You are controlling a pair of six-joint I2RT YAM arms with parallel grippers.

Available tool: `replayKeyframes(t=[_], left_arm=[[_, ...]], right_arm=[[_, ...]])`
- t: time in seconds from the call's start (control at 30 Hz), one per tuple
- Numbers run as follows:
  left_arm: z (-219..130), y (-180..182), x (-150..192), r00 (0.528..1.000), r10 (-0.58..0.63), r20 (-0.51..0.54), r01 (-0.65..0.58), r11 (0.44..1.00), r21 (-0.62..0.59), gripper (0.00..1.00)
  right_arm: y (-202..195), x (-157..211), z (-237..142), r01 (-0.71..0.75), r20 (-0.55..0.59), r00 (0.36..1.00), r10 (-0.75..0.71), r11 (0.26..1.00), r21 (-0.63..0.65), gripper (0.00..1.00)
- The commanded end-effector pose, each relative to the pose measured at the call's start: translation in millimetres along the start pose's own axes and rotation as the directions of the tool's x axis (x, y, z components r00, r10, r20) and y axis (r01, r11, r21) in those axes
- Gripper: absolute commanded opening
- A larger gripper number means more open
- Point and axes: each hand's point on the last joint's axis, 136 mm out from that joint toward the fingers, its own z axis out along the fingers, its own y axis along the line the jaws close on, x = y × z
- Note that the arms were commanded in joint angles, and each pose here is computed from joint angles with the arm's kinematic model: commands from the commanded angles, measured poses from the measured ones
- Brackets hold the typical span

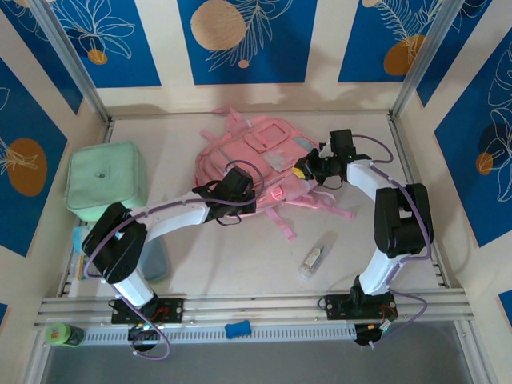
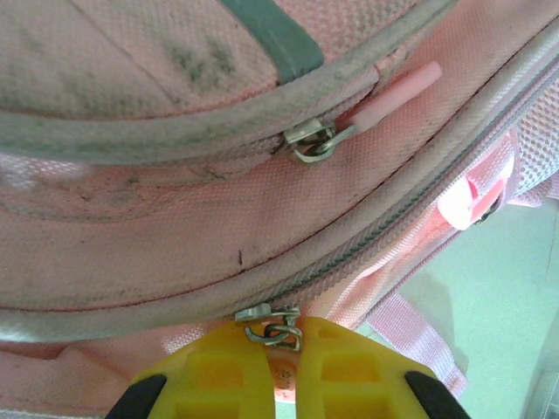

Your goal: Pack the student bag

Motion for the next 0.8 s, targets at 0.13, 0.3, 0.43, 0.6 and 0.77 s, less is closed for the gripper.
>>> replayKeyframes(t=[0.13,0.3,0.43,0.6,0.77], left_arm=[[-3.8,-14.3,-3.8,1.0,0.024,-0.017,-0.023,0.998,0.057,0.0],[-1.8,-16.3,-3.9,1.0,0.023,-0.014,-0.022,0.997,0.069,0.0],[-3.4,-19.6,-4.4,0.999,0.032,-0.011,-0.031,0.997,0.077,0.0],[-6.8,-17.0,-5.7,0.998,0.06,-0.012,-0.059,0.997,0.056,0.0],[-7.9,-15.2,-3.8,0.997,0.071,-0.015,-0.07,0.996,0.054,0.0]], right_arm=[[7.6,65.9,-12.1,-0.076,-0.146,0.987,0.067,0.996,-0.051,0.46],[8.4,111.8,16.6,-0.17,-0.207,0.966,0.156,0.984,-0.052,0.51],[14.1,112.4,40.8,-0.206,-0.172,0.966,0.194,0.977,-0.058,0.5],[21.2,93.9,59.5,-0.195,-0.121,0.975,0.187,0.979,-0.066,0.43],[17.5,88.8,70.3,-0.101,-0.085,0.991,0.101,0.995,-0.006,0.25]])
